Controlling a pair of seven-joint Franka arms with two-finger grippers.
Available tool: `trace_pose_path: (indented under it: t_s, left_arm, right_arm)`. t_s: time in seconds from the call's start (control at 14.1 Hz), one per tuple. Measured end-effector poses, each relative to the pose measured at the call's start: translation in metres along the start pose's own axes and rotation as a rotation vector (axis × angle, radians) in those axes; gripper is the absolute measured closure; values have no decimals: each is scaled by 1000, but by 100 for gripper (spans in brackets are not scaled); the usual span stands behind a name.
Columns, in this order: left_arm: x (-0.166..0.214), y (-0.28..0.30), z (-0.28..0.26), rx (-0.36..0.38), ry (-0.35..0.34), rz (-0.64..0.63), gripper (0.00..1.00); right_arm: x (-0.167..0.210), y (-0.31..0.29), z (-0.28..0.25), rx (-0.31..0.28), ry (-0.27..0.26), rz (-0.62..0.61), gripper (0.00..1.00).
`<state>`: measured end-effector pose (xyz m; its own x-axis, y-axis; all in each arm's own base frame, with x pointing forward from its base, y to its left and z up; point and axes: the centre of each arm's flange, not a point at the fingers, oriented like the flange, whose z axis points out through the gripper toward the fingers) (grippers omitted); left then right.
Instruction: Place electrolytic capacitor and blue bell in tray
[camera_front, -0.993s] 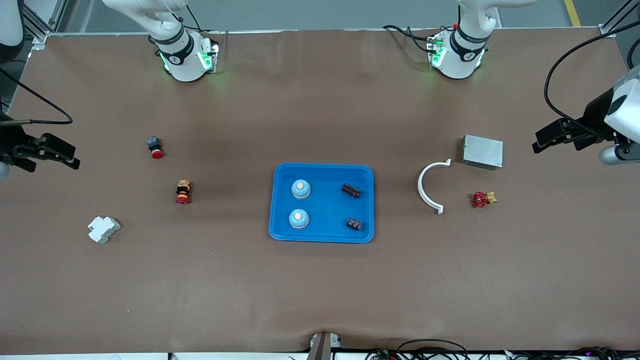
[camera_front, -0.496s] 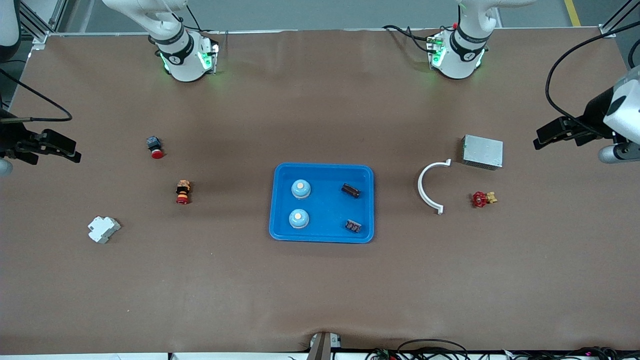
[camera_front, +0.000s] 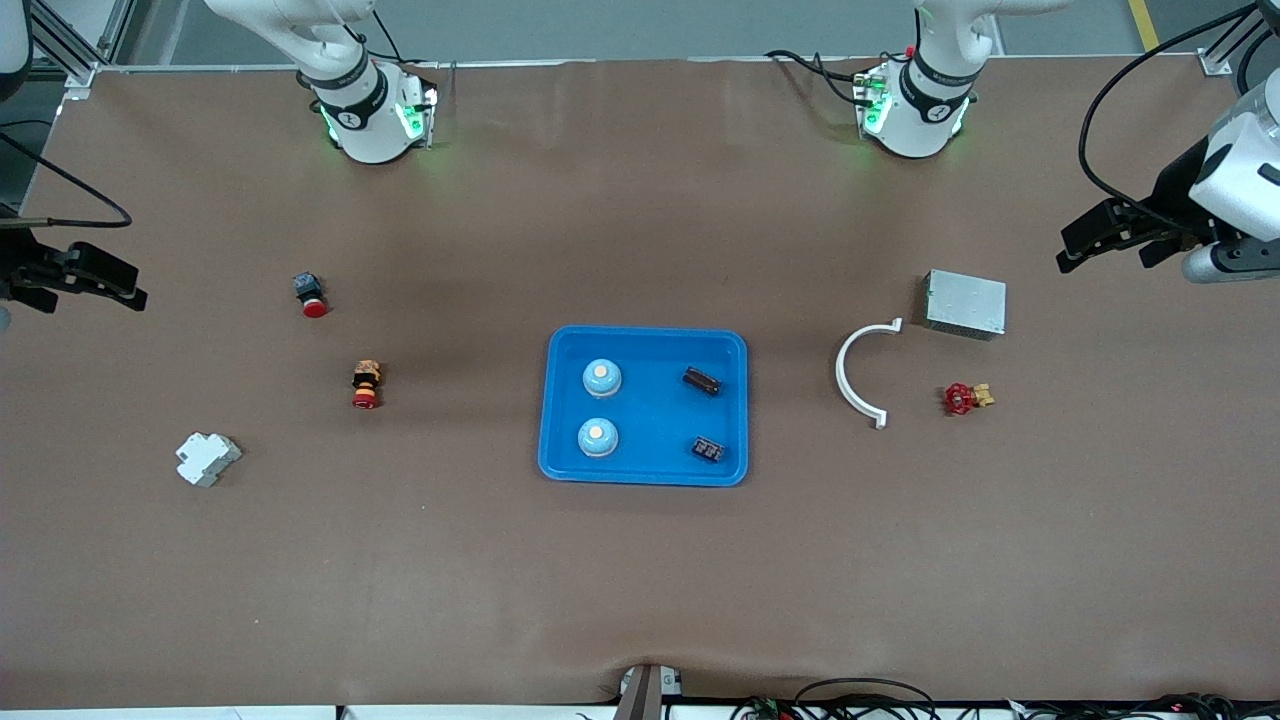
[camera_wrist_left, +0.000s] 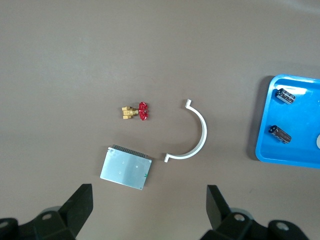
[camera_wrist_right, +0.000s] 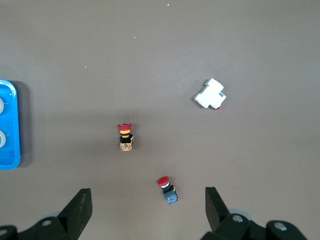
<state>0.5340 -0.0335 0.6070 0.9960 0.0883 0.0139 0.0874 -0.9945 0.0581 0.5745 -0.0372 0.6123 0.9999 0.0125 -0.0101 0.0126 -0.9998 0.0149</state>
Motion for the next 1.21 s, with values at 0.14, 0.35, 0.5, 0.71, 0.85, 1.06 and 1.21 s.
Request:
trace_pose_path:
  t_s: [0.14,0.35,0.5,0.71,0.85,1.06,1.21]
  left_arm:
    - [1,-2,1,0,-2,-2,0]
    - [3,-2,3,0,0,-3,0]
    - [3,-2,4,0,-2,-3,0]
    - [5,-2,8,1,-10,-4,0]
    - [6,-3,8,1,-9,-5,0]
    - [6,-5,8,1,-7,-8,0]
    - [6,-5,7,1,-7,-9,0]
  right_arm:
    - [-1,0,-2,-3,1,3,0]
    - [-1,0,-2,-3,1,7,0]
    - [-1,0,-2,-3,1,10,0]
    - [-1,0,-2,-3,3,11,0]
    - [-1,0,-1,-1,3,12,0]
    - [0,-3,1,26,6,28,0]
    - [1,-5,1,32,10,29,0]
